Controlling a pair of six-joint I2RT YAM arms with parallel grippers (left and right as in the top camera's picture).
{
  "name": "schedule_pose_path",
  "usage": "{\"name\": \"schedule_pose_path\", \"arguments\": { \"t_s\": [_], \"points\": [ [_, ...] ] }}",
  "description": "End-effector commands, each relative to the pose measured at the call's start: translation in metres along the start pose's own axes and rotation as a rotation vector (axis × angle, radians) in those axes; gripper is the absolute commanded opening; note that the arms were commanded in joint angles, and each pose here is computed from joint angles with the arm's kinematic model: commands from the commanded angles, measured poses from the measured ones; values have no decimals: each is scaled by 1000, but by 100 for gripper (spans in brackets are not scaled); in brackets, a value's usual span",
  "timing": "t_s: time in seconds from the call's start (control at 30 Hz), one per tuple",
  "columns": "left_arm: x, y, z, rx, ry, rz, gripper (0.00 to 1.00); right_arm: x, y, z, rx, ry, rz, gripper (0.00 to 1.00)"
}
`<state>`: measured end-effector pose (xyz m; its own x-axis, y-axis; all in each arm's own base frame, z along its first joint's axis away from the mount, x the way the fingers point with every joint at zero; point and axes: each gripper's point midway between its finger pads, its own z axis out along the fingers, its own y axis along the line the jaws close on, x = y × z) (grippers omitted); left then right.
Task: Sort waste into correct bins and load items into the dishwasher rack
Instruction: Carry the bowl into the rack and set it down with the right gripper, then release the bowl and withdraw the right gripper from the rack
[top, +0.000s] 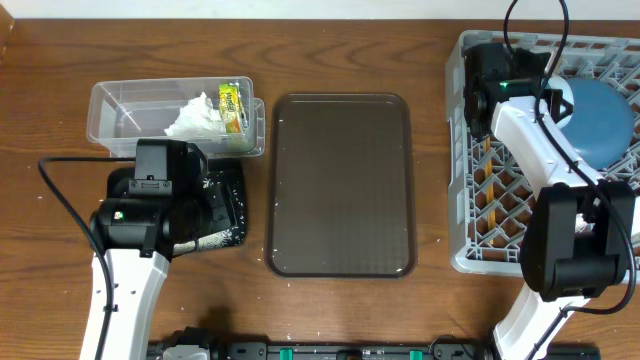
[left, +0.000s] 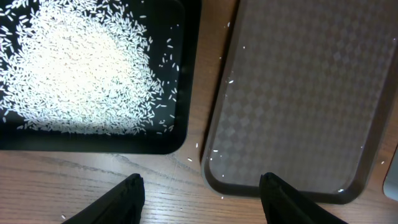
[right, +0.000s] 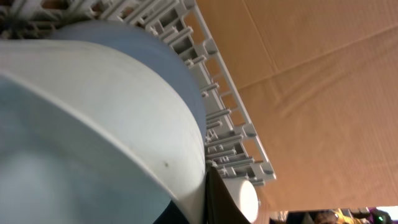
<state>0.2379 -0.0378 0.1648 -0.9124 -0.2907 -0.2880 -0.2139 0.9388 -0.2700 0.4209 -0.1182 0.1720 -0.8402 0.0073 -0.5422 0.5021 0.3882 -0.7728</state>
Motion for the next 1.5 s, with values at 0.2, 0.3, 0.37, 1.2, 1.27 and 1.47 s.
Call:
{"name": "schedule_pose_path", "arguments": {
  "t_s": [0.2, 0.3, 0.37, 1.2, 1.27, 1.47],
  "points": [
    [-2, 3, -1, -13, -6, -3, 63, 37, 33, -15, -114, 101, 8, 1],
    [-2, 3, -1, -13, -6, -3, 63, 41, 41, -22, -155, 114, -6, 1],
    [-2, 3, -1, -13, -5, -3, 63, 44, 48, -27, -196, 128, -12, 2],
    [-2, 3, -1, -13, -6, -2, 63, 60, 68, -103, -826, 351, 35, 56],
    [-2, 3, -1, -13, -6, -2, 63, 51, 52, -111, -918, 343, 72, 59],
    [-4, 2, -1, -10, -17, 12, 73, 48, 9, -115, -1100, 364, 132, 76]
  ]
}}
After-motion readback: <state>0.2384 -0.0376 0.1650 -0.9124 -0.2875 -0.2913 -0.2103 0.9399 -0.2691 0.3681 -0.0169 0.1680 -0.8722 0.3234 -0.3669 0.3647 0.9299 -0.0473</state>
